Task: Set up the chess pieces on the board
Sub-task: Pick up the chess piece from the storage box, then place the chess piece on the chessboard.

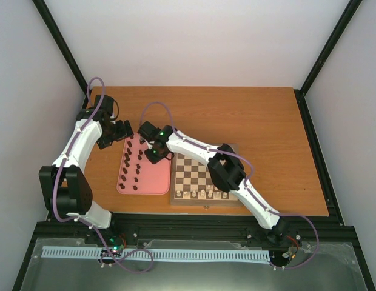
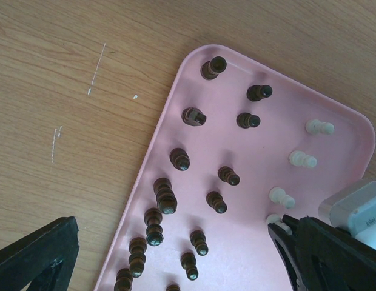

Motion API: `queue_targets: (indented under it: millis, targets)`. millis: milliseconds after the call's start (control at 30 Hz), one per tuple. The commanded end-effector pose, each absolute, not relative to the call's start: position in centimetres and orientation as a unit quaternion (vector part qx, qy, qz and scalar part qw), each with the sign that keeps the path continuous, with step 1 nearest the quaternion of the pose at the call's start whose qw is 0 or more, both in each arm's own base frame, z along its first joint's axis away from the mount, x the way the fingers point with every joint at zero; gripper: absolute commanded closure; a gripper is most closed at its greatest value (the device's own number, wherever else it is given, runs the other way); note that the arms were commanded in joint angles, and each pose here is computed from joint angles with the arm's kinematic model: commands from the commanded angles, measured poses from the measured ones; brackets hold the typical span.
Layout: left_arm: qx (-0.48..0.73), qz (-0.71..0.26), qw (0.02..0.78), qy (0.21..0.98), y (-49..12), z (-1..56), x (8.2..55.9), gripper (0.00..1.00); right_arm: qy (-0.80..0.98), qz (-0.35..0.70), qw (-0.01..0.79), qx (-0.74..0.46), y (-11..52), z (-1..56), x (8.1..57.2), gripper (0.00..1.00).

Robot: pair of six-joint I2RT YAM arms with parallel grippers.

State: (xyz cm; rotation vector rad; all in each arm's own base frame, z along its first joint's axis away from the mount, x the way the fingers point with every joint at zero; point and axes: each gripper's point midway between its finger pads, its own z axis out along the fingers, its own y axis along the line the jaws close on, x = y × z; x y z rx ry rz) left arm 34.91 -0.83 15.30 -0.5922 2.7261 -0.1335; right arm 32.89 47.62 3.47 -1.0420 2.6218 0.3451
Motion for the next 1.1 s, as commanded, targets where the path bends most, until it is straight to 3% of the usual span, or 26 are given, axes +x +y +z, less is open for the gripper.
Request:
queue_targets:
  millis: [0,333,733,1067]
  targets:
    - [-0.201,-0.05,0.19,0.96,-1.0,16.4,35.8,0.0,0.906,0.123,0.186,-0.36,46.8,8.2,33.5,0.89]
    - [-0.201,-0.046,0.193,0.959,-0.8,16.5,35.8,0.0,0.904,0.123,0.209,-0.352,42.4,14.5,31.0,0.9]
    - [-0.201,-0.043,0.193,0.959,-0.7,16.5,35.7,0.0,0.943,0.094,0.14,-0.287,29.6,11.2,24.8,0.89]
    - [-0.202,-0.039,0.192,0.96,-0.6,16.3,35.8,0.0,0.95,0.102,0.119,-0.272,27.2,10.0,22.2,0.89]
